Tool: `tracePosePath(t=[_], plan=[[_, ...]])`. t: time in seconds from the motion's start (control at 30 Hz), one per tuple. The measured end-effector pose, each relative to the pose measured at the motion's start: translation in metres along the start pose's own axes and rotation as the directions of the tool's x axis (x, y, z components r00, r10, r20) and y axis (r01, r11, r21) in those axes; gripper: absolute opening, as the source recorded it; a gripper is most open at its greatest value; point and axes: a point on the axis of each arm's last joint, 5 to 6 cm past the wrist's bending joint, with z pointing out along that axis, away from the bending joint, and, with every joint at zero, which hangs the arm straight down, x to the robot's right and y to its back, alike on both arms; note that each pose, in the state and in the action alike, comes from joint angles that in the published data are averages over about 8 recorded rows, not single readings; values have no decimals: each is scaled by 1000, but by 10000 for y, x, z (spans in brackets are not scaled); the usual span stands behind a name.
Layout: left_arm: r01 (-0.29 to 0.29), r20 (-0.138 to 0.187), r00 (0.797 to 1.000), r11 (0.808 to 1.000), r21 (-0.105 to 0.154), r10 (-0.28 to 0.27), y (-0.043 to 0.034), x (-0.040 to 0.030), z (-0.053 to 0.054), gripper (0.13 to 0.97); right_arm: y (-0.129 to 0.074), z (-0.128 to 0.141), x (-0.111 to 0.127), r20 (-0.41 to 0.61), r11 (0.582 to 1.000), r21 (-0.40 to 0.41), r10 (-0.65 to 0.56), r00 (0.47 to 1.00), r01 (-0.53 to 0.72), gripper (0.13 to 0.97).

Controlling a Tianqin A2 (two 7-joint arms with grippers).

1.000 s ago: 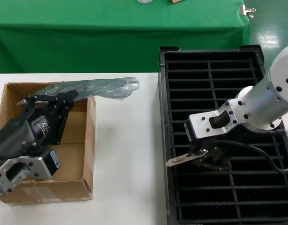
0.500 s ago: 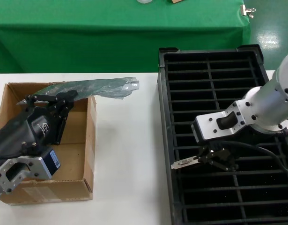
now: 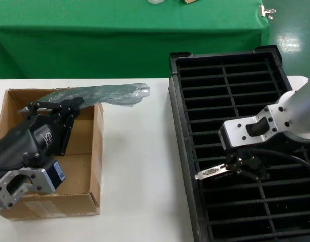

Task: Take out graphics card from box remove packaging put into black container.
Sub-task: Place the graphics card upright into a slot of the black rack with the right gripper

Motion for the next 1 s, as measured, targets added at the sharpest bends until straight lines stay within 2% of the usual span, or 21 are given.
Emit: tracePosePath(t=[0.6, 1.0], plan=[[0, 0, 1000, 1000, 0, 0, 0, 0, 0, 139, 230, -121, -35, -25, 997, -49, 58, 998, -59, 145], [0, 0, 1000, 1000, 0, 0, 0, 0, 0, 139, 436, -32, -104, -24, 994, -61, 86, 996, -88, 140]])
